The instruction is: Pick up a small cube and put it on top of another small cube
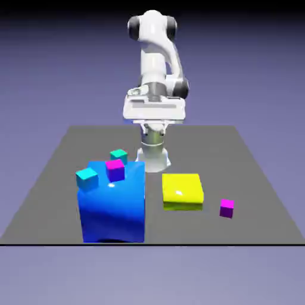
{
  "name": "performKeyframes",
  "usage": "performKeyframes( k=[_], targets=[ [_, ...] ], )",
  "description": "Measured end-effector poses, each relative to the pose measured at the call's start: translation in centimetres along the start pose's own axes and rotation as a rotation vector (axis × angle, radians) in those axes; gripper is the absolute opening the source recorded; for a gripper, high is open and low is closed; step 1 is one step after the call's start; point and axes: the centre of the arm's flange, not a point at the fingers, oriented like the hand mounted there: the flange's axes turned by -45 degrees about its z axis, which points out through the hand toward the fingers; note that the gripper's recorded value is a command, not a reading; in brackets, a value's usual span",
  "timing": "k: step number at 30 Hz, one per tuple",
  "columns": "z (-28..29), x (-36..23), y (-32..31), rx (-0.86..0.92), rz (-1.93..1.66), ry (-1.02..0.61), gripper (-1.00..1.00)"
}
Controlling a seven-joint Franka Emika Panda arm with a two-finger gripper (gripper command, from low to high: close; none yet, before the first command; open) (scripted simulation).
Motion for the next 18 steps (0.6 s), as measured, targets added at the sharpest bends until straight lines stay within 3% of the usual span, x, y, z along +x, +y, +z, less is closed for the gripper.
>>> performKeyframes(
  k=[10,18],
  targets=[
    [10.4,-9.0,-14.1,0.047,-0.814,-0.598,0.0],
    [13.3,-17.9,-22.1,0.03,-1.471,-0.914,0.0]
  ],
)
